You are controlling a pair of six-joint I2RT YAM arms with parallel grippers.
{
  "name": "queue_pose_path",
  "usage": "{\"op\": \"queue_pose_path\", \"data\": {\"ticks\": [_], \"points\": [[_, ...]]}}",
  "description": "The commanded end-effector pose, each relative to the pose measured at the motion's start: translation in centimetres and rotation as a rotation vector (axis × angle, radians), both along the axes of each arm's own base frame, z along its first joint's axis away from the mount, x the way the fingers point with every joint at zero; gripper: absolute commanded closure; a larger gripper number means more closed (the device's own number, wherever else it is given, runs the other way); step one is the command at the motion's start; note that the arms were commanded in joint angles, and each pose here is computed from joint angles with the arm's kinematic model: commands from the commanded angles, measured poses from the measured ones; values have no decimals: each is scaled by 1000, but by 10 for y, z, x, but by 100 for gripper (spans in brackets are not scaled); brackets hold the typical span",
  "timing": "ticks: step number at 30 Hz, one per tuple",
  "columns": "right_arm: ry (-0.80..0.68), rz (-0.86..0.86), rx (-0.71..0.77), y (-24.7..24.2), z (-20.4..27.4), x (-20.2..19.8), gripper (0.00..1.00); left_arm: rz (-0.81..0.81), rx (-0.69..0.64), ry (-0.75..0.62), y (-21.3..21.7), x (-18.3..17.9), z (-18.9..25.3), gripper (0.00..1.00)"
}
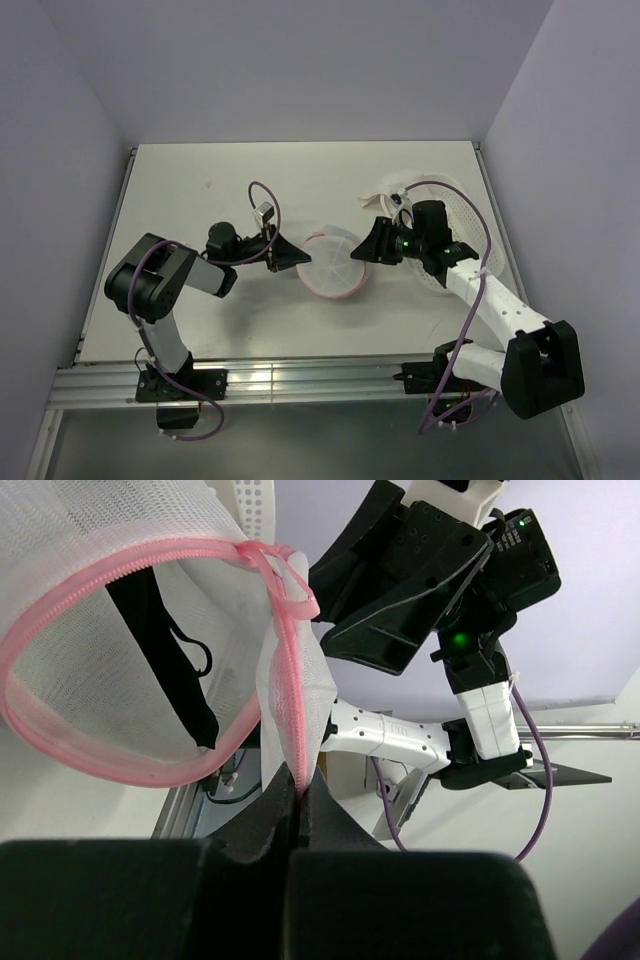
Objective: Place the bra in the laundry bag and zip it closed
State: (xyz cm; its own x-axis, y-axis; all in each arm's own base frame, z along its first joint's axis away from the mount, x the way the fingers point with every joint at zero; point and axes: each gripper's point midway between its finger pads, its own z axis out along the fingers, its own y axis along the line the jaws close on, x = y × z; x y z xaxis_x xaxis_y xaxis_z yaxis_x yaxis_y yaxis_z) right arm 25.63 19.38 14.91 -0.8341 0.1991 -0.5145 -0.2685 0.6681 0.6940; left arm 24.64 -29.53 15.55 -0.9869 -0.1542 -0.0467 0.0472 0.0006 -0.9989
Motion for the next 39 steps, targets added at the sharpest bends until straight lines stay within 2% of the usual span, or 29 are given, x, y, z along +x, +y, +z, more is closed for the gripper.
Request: {"op": "queue_pose_path", "data": {"ticks": [1,7,10,11,13,15,16,17,18,20,21,22,24,25,28,29,30,32,35,39], "points": [[-40,36,45,6,13,-3,49,-15,-220,-508,5,-12,72,100],[-20,43,37,4,7,-13,51,-14,-223,-508,3,-8,74,100],[-15,35,34,3,5,-13,62,-17,-222,-499,3,-7,72,100],[-13,34,38,4,6,-13,72,-16,-220,-497,3,-7,72,100],[-2,46,50,6,6,-15,83,-15,-214,-493,3,-7,71,100],[4,55,59,8,7,-15,90,-4,-191,-473,1,-2,68,100],[12,51,60,8,6,-16,99,5,-176,-479,0,1,65,95],[18,49,59,8,6,-16,100,15,-167,-484,1,3,67,91],[18,42,60,7,7,-15,100,36,-126,-426,-2,12,59,88],[31,19,51,5,7,-15,100,76,-73,-456,-2,20,59,73],[32,0,50,4,11,-12,100,127,15,-358,-3,35,43,68],[40,-18,40,3,10,-11,100,170,105,-401,-1,45,31,56],[38,-81,9,-3,17,-4,100,274,245,-435,7,64,39,53],[42,-103,-7,-4,20,-3,100,359,392,-397,21,77,19,50],[35,-230,-65,-13,36,12,100,531,507,-482,48,92,50,47],[62,-249,-101,-12,33,9,100,551,544,-483,56,84,57,46],[43,-327,-114,-16,46,22,100,566,560,-511,55,83,70,46],[57,-345,-130,-6,53,25,100,605,667,-521,66,80,69,46],[97,-384,-126,8,53,31,100,560,727,-567,47,57,71,47],[159,-457,-108,22,49,38,100,508,729,-605,19,23,66,48]]}}
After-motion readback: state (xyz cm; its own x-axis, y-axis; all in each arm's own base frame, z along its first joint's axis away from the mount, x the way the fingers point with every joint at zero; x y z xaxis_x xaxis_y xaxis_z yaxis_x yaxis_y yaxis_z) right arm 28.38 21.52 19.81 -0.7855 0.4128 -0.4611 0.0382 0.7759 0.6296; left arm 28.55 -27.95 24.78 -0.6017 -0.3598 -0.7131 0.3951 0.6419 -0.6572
